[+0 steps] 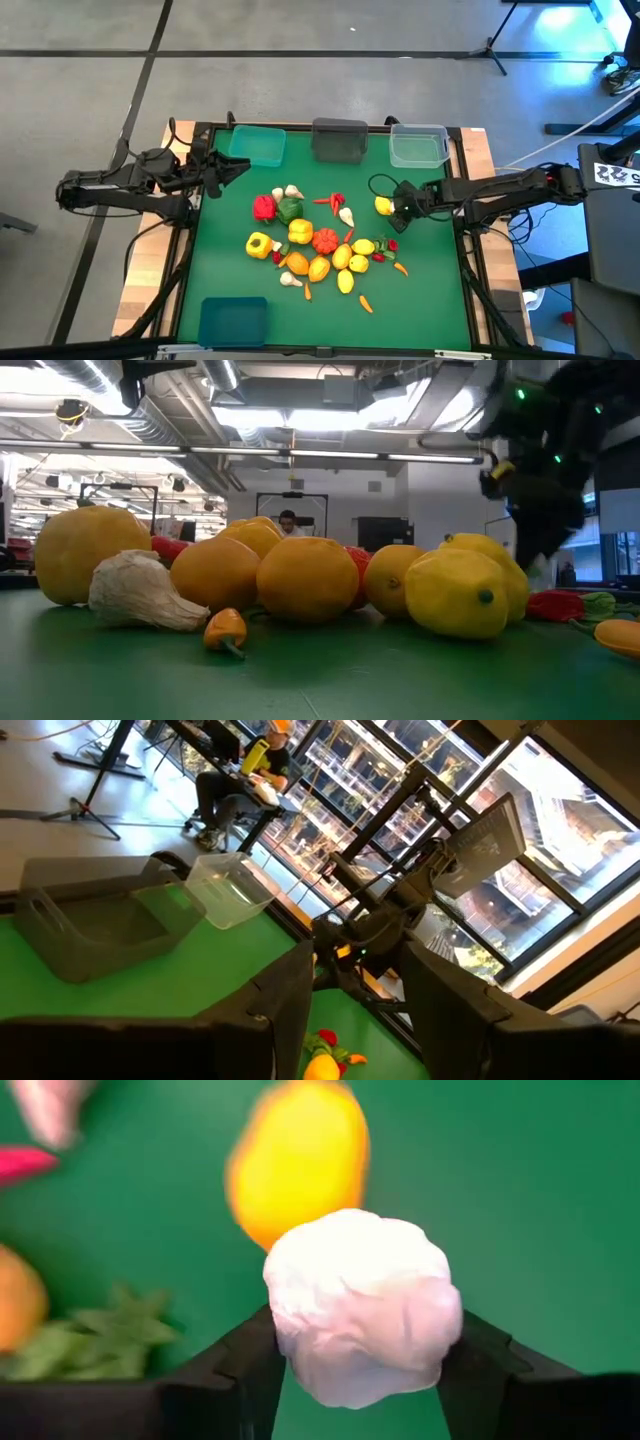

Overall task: Sort produce into baskets
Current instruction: Put the white garlic into the transparent bin, then put the yellow lemon into the black bin

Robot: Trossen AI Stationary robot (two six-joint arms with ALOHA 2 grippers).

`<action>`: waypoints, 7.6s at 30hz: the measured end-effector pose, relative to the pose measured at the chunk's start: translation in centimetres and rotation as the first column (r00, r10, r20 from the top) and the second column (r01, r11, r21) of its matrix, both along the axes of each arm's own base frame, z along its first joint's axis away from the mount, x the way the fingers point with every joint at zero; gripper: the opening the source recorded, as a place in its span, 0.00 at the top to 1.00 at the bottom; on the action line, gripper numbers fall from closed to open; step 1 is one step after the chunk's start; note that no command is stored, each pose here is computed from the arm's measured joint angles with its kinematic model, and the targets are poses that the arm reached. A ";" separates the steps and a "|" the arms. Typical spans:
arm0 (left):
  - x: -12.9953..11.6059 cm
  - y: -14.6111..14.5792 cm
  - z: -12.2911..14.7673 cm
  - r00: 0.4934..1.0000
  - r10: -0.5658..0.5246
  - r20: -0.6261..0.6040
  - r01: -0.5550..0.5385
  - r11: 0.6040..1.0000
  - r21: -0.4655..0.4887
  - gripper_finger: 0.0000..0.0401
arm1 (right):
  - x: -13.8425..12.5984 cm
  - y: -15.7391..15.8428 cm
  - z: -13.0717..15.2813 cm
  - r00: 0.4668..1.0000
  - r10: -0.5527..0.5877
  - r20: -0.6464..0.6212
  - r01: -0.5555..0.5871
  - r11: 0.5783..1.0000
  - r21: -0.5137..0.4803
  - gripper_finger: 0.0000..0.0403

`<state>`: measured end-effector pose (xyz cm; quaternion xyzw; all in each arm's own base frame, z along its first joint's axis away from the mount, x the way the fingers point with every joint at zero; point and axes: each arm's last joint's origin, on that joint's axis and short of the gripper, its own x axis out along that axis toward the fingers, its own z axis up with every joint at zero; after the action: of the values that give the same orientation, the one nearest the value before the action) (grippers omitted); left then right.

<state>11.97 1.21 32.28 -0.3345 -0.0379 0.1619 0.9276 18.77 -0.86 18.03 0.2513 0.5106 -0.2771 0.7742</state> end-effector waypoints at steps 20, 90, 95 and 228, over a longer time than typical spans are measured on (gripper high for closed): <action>0.0 0.0 0.0 1.000 0.000 0.000 0.000 1.000 0.000 0.62 | -2.3 -13.3 8.1 0.892 -0.433 0.131 0.448 0.885 -0.125 0.52; -0.2 0.2 -1.3 0.986 0.074 -0.149 -0.067 0.997 0.048 0.62 | 7.0 -5.2 1.0 0.977 -0.001 -0.214 0.032 0.989 0.142 0.10; -0.2 0.2 -1.3 0.986 0.074 -0.150 -0.067 0.996 0.051 0.62 | 6.9 -5.1 -1.2 0.991 0.001 -0.135 0.019 0.989 0.148 0.10; -0.7 0.4 -2.9 0.944 0.154 -0.290 -0.164 0.986 -0.009 0.62 | 12.5 6.3 0.7 0.689 0.723 0.049 -0.723 0.681 0.115 0.15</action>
<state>11.25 1.60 29.38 -0.3186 0.0736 0.2840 0.9014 31.30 5.45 18.71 0.0776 0.5849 0.0830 0.8031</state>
